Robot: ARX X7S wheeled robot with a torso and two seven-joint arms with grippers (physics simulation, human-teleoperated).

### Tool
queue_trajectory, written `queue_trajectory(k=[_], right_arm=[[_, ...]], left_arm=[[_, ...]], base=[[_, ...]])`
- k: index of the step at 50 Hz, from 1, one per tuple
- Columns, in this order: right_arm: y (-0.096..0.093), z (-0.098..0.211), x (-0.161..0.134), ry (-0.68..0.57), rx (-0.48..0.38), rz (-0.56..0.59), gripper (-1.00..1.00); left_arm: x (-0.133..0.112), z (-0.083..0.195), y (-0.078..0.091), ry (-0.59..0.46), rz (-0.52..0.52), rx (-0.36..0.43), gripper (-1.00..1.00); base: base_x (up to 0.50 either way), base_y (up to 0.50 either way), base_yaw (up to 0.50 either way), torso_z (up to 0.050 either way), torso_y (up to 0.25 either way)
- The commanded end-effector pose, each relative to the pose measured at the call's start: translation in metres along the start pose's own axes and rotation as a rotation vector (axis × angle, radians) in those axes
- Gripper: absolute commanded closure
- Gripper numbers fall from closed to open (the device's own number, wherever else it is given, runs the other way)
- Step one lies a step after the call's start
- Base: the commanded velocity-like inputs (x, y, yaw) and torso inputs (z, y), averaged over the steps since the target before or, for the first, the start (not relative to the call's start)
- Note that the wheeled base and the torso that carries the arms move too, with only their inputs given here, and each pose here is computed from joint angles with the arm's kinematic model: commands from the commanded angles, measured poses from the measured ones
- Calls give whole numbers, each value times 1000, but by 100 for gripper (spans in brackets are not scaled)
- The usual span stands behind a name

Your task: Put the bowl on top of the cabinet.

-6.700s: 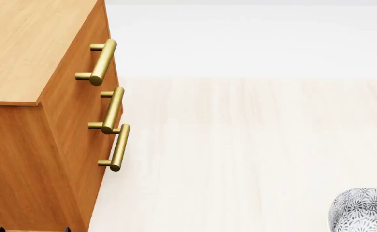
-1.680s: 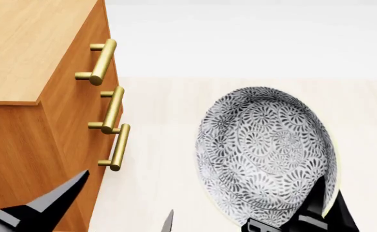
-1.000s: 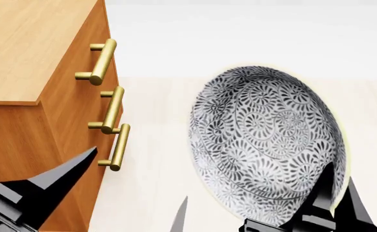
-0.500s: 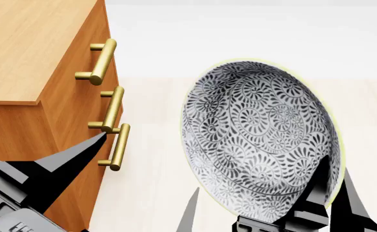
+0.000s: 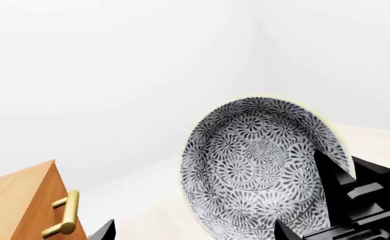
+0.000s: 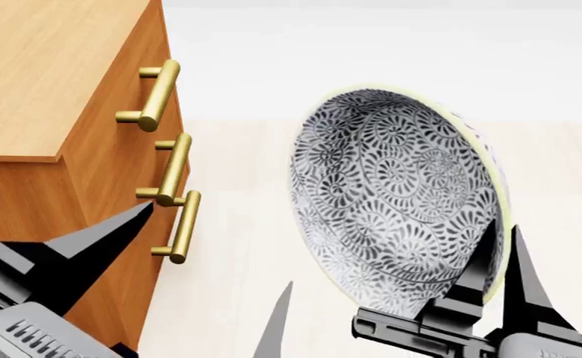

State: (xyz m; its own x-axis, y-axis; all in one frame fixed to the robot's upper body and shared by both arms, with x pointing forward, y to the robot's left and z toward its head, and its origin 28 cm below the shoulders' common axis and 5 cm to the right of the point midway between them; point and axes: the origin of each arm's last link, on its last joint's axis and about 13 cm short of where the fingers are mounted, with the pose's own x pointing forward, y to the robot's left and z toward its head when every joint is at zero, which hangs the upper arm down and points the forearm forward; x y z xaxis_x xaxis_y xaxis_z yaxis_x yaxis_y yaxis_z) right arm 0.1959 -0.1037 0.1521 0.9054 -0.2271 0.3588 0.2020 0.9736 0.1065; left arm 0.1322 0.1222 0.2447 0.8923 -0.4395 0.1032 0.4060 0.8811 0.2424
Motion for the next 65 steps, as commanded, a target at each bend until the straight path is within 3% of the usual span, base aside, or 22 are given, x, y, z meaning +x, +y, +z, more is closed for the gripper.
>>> queue_trajectory(k=[1, 10, 12, 34, 65], right_arm=[[2, -3, 1, -49, -29, 39, 100], [0, -4, -1, -50, -16, 69, 100], [0, -3, -3, -47, -12, 74, 100], [-2, 4, -16, -75, -6, 101, 100], [-5, 22, -37, -133, 26, 155, 100]], left_arm=[[5, 8, -2, -9, 3, -46, -100], [13, 7, -2, 6, -13, -41, -100], [18, 8, 2, 29, -41, -85, -100], [35, -6, 23, 72, 68, -97, -100], [36, -5, 17, 75, 39, -103, -100]], base=[[0, 0, 0, 0, 0], [0, 0, 0, 0, 1], [0, 0, 0, 0, 0], [0, 0, 0, 1, 0], [0, 0, 0, 0, 0]])
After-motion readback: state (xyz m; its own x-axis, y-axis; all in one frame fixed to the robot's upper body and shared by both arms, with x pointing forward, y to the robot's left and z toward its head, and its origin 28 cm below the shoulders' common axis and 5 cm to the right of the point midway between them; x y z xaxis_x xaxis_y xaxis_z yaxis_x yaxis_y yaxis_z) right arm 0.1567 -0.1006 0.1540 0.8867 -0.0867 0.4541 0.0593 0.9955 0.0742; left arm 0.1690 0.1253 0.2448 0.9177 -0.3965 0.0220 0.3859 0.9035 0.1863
